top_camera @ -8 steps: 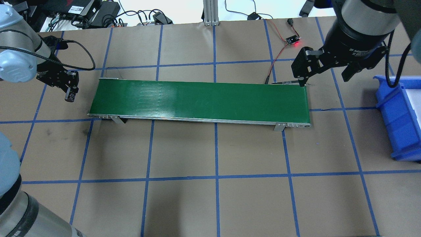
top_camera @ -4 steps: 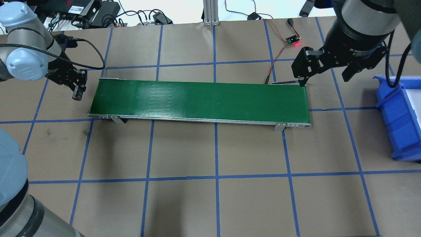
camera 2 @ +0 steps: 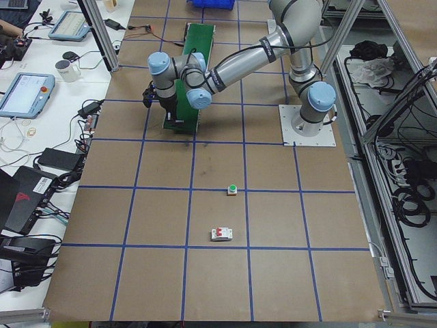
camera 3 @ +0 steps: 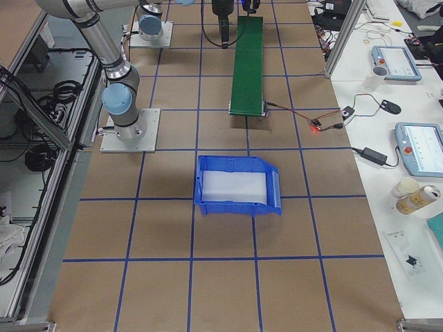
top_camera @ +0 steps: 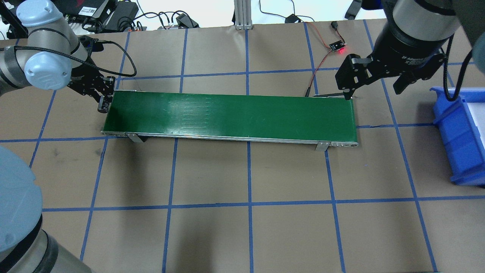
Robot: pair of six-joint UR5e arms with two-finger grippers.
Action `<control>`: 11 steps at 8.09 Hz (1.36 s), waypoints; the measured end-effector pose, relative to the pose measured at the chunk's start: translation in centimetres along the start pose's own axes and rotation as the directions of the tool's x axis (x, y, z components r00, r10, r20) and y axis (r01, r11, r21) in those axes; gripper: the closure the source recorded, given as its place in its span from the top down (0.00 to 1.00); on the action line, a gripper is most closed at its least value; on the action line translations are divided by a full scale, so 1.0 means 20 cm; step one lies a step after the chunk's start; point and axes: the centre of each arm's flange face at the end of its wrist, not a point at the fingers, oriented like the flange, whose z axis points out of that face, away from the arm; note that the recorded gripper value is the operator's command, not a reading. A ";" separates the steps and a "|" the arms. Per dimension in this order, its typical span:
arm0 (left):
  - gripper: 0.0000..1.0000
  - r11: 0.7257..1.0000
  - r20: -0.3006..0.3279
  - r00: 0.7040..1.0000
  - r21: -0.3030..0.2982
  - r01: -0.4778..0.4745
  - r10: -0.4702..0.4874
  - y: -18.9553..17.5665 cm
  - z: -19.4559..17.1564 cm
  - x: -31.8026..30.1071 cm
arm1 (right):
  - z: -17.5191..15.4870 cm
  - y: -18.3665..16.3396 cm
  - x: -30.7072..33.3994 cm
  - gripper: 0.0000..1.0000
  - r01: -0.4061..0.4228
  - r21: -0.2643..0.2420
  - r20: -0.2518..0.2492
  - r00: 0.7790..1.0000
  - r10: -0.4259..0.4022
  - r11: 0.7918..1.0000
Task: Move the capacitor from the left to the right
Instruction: 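Carry the capacitor with the left gripper over the near end of the green belt, then lower the capacitor onto the belt and open the left gripper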
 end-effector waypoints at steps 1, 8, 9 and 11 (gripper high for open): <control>0.00 1.000 0.000 1.000 0.001 0.006 -0.006 0.00 0.00 0.03 | 0.00 0.00 0.00 1.00 0.000 0.000 0.000 1.000 0.000 1.000; 0.00 0.998 0.000 0.998 0.006 -0.056 0.056 -0.01 0.01 0.35 | 0.00 0.01 0.00 1.00 0.002 -0.015 -0.006 1.000 -0.002 1.000; 0.00 0.998 -0.001 0.998 0.005 -0.070 0.070 -0.01 0.01 0.35 | 0.00 0.01 0.00 1.00 0.001 -0.016 -0.006 1.000 -0.001 1.000; 0.00 0.996 -0.003 0.997 0.005 -0.084 0.084 0.00 0.02 0.38 | 0.00 0.01 0.00 1.00 0.002 -0.016 -0.007 1.000 -0.002 1.000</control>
